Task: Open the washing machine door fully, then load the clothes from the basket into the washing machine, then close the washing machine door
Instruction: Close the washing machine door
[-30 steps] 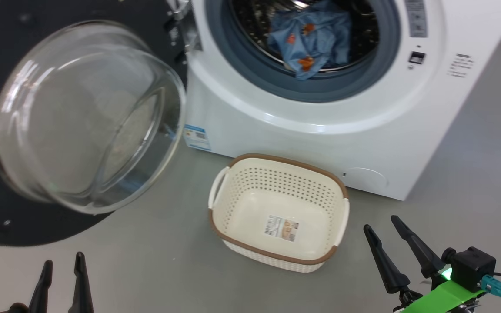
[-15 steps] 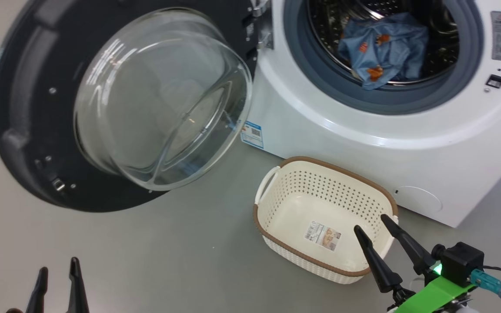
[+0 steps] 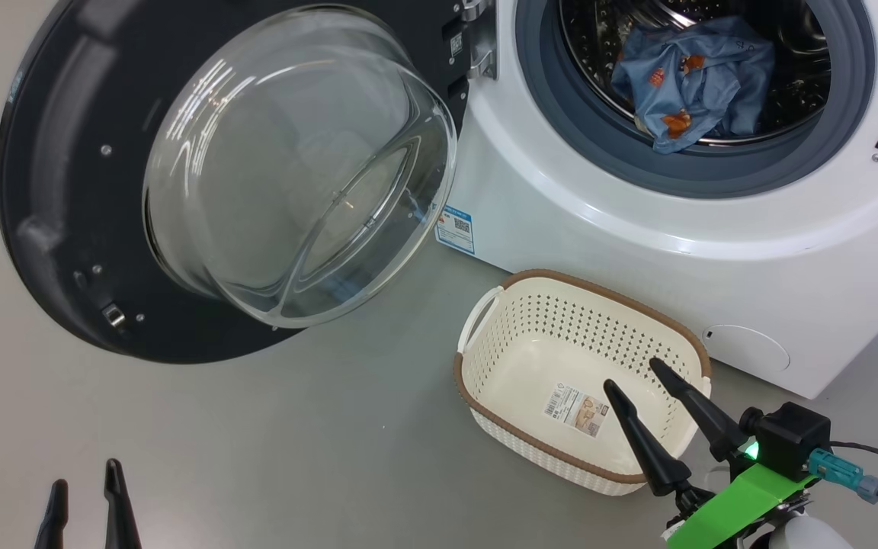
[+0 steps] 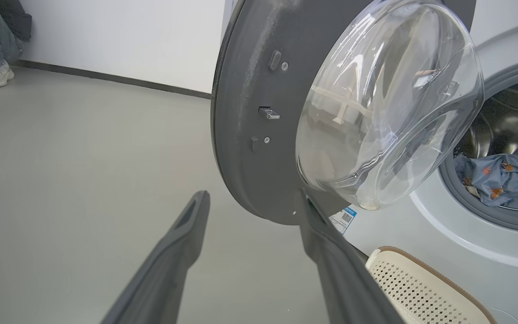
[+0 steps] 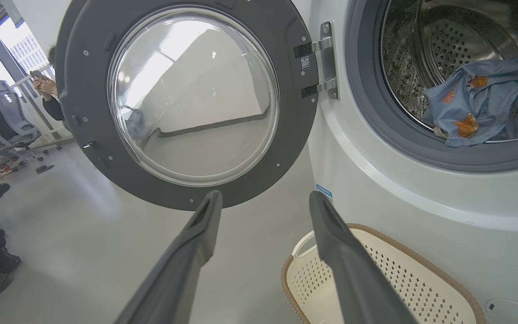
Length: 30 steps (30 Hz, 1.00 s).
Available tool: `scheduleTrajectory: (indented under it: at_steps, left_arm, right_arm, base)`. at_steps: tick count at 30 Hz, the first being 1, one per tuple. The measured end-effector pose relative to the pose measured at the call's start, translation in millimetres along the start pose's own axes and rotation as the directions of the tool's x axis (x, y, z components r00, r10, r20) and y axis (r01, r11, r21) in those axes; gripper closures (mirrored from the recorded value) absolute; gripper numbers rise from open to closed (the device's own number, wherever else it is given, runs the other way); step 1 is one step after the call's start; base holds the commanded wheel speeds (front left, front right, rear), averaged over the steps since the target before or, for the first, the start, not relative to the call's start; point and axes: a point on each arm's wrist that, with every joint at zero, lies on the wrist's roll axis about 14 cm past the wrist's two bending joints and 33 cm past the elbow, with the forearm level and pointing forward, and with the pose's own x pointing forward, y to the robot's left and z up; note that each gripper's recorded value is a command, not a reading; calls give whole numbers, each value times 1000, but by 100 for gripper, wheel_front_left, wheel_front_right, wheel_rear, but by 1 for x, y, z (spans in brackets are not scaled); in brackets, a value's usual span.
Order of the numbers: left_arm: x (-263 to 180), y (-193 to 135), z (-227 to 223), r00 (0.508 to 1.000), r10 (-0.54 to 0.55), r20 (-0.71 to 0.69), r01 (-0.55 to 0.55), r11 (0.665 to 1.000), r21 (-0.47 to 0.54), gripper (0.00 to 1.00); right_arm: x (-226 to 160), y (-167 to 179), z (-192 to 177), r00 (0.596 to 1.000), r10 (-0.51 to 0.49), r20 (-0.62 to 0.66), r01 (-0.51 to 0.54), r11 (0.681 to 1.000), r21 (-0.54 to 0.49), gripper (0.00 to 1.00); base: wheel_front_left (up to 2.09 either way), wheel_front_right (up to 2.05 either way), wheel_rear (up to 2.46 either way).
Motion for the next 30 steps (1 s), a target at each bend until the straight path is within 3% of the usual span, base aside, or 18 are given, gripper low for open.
scheduleTrajectory:
  at_steps: [4,5,6,8,9,13,18,22,26,30]
  left_arm:
    - [-1,1,1,1000,8,5,-7,1000,-26,0]
    - [0,0,3,1000,5,13,-5,999,-33,10]
    - [1,-1,7,1000,2,23,-1,999,-38,42]
    - [4,-4,17,998,-1,57,5,998,-62,91]
    - [6,-5,23,997,-4,77,9,998,-69,100]
    - [21,-11,72,974,-23,224,46,994,-99,100]
    - [39,-7,148,911,-66,408,99,993,-61,100]
    - [53,-2,197,855,-68,514,139,985,-102,100]
    - [73,6,243,805,-35,592,206,953,-224,100]
    - [98,18,271,815,-6,580,242,913,-330,100]
  right_arm:
    - [1,0,0,1000,2,0,-2,1000,0,0]
    - [1,0,0,1000,1,-1,-1,1000,1,0]
    - [1,-1,-1,1000,1,-1,-1,1000,1,0]
    - [1,-2,-1,1000,-2,0,2,1000,3,0]
    - [1,-2,-1,1000,-5,1,5,1000,5,0]
    - [0,-7,-1,1000,-23,7,23,1000,17,0]
    - [-2,-17,1,998,-53,19,52,998,27,0]
    - [-9,-24,-9,997,-77,-5,77,996,35,0]
    - [-9,-27,-10,997,-82,-4,82,996,27,0]
    - [-11,-32,-13,996,-93,-8,93,995,32,0]
  base:
    - [0,0,0]
    - [0,0,0]
    - [0,0,0]
    - [0,0,0]
    - [0,0,0]
    - [0,0,0]
    - [0,0,0]
    - [0,0,0]
    - [0,0,0]
    - [0,0,0]
